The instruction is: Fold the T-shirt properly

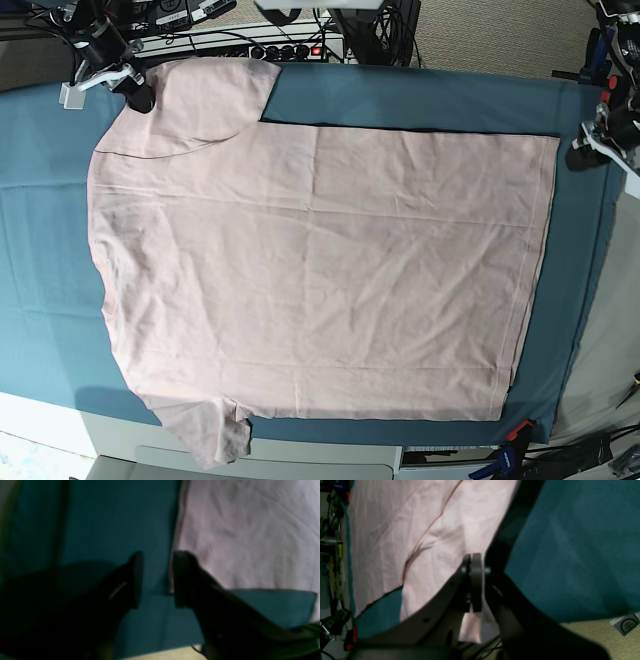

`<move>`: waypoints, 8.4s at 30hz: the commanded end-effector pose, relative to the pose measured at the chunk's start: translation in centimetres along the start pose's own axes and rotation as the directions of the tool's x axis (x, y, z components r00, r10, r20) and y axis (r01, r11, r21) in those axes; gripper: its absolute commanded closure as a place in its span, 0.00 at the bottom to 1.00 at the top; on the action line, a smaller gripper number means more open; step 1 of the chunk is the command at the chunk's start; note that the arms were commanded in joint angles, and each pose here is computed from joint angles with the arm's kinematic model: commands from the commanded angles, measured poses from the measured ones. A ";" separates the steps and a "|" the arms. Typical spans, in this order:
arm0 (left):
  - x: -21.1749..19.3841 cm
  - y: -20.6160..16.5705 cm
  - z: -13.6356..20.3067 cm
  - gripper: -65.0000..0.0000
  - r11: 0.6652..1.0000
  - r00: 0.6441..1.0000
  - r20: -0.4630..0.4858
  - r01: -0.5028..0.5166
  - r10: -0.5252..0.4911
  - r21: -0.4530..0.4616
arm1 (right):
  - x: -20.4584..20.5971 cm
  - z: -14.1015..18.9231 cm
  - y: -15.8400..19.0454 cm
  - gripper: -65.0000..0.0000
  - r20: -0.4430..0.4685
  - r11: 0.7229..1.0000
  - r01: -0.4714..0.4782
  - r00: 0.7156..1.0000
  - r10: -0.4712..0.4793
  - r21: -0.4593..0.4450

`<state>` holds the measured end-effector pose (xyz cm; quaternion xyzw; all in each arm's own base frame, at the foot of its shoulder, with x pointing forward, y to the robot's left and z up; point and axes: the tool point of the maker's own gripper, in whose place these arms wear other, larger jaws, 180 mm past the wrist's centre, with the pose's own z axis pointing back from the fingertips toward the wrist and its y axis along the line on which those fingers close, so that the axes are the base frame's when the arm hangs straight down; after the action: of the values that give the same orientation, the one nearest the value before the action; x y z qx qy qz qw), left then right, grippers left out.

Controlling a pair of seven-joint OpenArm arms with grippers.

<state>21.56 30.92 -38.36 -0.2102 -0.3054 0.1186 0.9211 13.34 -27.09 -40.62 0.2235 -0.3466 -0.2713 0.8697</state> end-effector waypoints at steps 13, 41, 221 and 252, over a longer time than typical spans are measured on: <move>-0.1 -0.9 -0.2 0.62 0.998 1.000 -0.012 0.006 -0.006 -0.063 | -2.0 0.4 -1.5 1.00 -0.091 0.997 -0.019 0.996 0.012 -0.072; -3.9 -3.1 -1.7 1.00 0.990 0.981 -0.160 0.094 -0.109 -0.101 | -3.1 1.8 -1.2 1.00 -0.150 0.992 -0.120 0.982 0.115 -0.025; 7.6 -4.2 8.0 0.51 0.779 0.814 0.026 0.547 -0.581 0.306 | 8.8 2.2 1.9 1.00 0.272 0.990 -0.089 0.961 0.055 0.114; 6.2 -3.6 7.9 0.51 0.786 0.824 -0.009 0.543 -0.566 0.296 | 18.0 -2.5 8.7 0.44 0.402 0.952 -0.303 0.878 0.262 0.041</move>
<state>21.38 32.20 -28.84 0.0216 -0.3570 -0.0957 0.9290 28.41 -30.72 -30.27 0.1634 -0.5313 -0.1749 0.8127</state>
